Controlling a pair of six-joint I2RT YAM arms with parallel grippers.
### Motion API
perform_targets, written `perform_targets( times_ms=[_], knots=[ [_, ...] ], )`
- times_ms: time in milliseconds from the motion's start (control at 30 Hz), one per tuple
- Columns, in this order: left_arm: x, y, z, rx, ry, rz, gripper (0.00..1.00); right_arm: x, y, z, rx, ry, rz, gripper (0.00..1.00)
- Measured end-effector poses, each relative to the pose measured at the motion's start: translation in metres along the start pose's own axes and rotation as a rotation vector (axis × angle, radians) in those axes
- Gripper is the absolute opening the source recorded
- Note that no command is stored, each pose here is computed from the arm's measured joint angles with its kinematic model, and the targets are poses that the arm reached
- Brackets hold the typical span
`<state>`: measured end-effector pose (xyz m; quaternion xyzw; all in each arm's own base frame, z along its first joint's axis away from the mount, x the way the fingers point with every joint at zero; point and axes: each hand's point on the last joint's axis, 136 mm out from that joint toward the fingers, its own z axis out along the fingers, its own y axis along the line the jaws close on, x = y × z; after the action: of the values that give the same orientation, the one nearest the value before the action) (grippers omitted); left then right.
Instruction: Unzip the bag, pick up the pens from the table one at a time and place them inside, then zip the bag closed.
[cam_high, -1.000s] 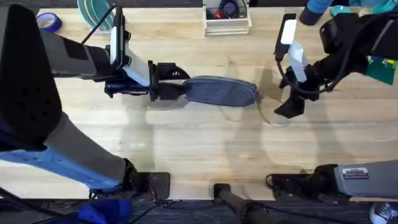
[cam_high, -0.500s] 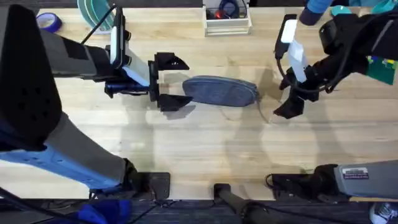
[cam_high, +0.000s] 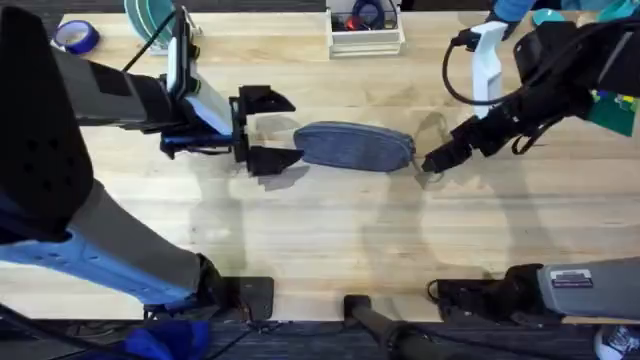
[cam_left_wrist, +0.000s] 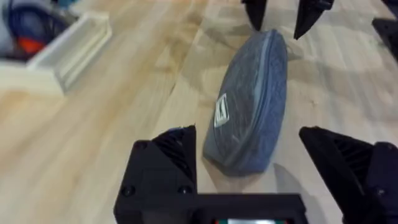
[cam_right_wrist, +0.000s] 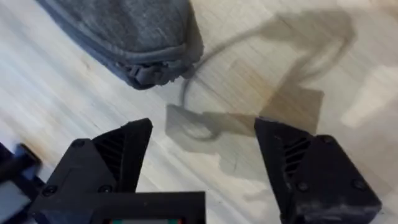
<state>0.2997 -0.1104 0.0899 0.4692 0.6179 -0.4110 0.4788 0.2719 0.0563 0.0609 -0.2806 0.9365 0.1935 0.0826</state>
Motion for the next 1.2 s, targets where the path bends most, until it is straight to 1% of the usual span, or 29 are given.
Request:
perform_targets(
  times_ms=[33, 67, 100, 167, 267, 333, 433, 500, 567, 667, 900, 1067, 1200],
  knots=[
    [0.002, -0.001, -0.002, -0.005, 0.011, -0.039, 0.993, 0.0, 0.0, 0.0, -0.001, 0.002, 0.024, 0.997],
    [0.003, -0.004, -0.012, -0.019, 0.09, -0.147, 0.995, 0.003, 0.004, -0.003, -0.006, 0.009, 0.076, 0.997],
    [-0.001, -0.006, -0.015, -0.021, 0.126, -0.165, 0.995, 0.003, 0.006, -0.006, -0.002, 0.004, 0.087, 0.997],
    [-0.011, -0.007, -0.022, -0.031, 0.201, -0.166, 0.995, 0.001, 0.009, -0.016, 0.016, -0.02, 0.099, 0.997],
    [-0.035, -0.007, -0.035, -0.062, 0.304, -0.116, 0.995, -0.004, 0.012, -0.035, 0.07, -0.072, 0.109, 0.997],
    [-0.049, -0.012, -0.044, -0.085, 0.365, -0.101, 0.995, -0.007, 0.016, -0.05, 0.107, -0.114, 0.113, 0.997],
    [-0.064, -0.022, -0.054, -0.127, 0.436, -0.109, 0.995, -0.006, 0.025, -0.069, 0.138, -0.16, 0.122, 0.998],
    [-0.072, -0.03, -0.06, -0.155, 0.468, -0.131, 0.995, -0.002, 0.034, -0.08, 0.153, -0.18, 0.129, 0.998],
    [-0.081, -0.04, -0.066, -0.182, 0.494, -0.162, 0.995, 0.002, 0.042, -0.091, 0.167, -0.206, 0.132, 0.998],
    [-0.091, -0.058, -0.072, -0.22, 0.52, -0.189, 0.994, 0.007, 0.053, -0.105, 0.189, -0.25, 0.131, 0.998],
    [-0.112, -0.1, -0.087, -0.343, 0.571, -0.198, 0.995, 0.015, 0.078, -0.139, 0.26, -0.393, 0.094, 0.998],
    [-0.12, -0.126, -0.093, -0.409, 0.576, -0.21, 0.995, 0.026, 0.095, -0.157, 0.3, -0.47, 0.069, 0.998],
    [-0.125, -0.144, -0.095, -0.445, 0.566, -0.203, 0.994, 0.032, 0.104, -0.164, 0.319, -0.509, 0.051, 0.998]
  ],
)
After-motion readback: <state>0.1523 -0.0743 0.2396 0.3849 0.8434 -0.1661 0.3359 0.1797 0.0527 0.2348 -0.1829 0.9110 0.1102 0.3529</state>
